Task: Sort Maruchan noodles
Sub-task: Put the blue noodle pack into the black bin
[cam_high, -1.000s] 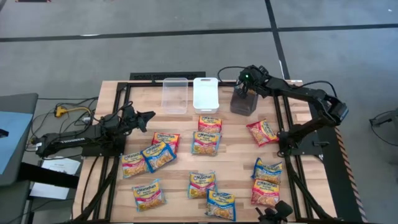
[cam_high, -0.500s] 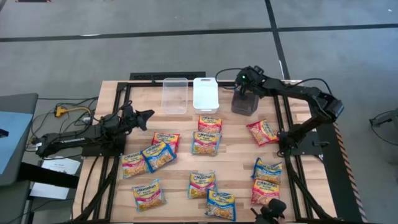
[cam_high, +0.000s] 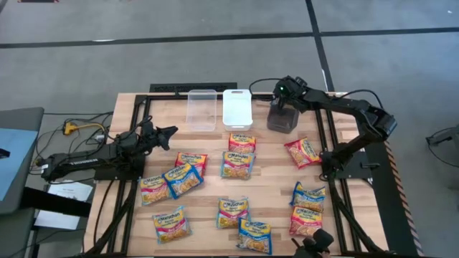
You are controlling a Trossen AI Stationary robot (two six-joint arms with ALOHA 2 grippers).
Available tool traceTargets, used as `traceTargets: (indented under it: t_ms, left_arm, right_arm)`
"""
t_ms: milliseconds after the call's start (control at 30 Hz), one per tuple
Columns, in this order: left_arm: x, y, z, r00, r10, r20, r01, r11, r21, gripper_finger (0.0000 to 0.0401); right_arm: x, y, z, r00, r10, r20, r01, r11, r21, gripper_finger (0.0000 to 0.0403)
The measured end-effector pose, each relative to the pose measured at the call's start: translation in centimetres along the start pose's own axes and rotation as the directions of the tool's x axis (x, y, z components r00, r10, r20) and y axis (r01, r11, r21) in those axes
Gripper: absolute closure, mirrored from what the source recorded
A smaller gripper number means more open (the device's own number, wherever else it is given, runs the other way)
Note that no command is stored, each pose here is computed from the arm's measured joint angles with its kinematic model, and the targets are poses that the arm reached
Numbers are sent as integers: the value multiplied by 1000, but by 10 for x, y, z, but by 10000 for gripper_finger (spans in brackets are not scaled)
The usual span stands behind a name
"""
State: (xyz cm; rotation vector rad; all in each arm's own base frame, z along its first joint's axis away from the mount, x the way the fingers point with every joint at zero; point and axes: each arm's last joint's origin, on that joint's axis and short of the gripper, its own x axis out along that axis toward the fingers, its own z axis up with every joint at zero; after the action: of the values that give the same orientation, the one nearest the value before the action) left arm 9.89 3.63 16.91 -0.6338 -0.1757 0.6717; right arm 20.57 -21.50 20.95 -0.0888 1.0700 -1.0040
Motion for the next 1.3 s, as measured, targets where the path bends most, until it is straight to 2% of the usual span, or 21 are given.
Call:
traceTargets:
  t_ms: [767, 900, 1000, 1167, 1300]
  left_arm:
    - [0, 0, 0, 1000, 8, 6, -8, 1000, 0, 301]
    - [0, 0, 0, 1000, 8, 6, -8, 1000, 0, 301]
    - [0, 0, 0, 1000, 7, 6, -7, 1000, -17, 301]
    - [0, 0, 0, 1000, 6, 5, -6, 999, -54, 301]
    - [0, 0, 0, 1000, 5, 5, -5, 998, -55, 301]
  right_arm:
    - [3, -5, -4, 1000, 14, -25, -13, 999, 37, 288]
    - [1, -6, -2, 999, 12, -32, -9, 997, 81, 269]
    - [-6, -12, 9, 1000, 20, -24, -17, 992, 129, 260]
    - [-22, -17, 30, 987, 153, 38, -157, 977, 143, 258]
    - [-23, -20, 34, 943, 316, 101, -331, 920, 210, 261]
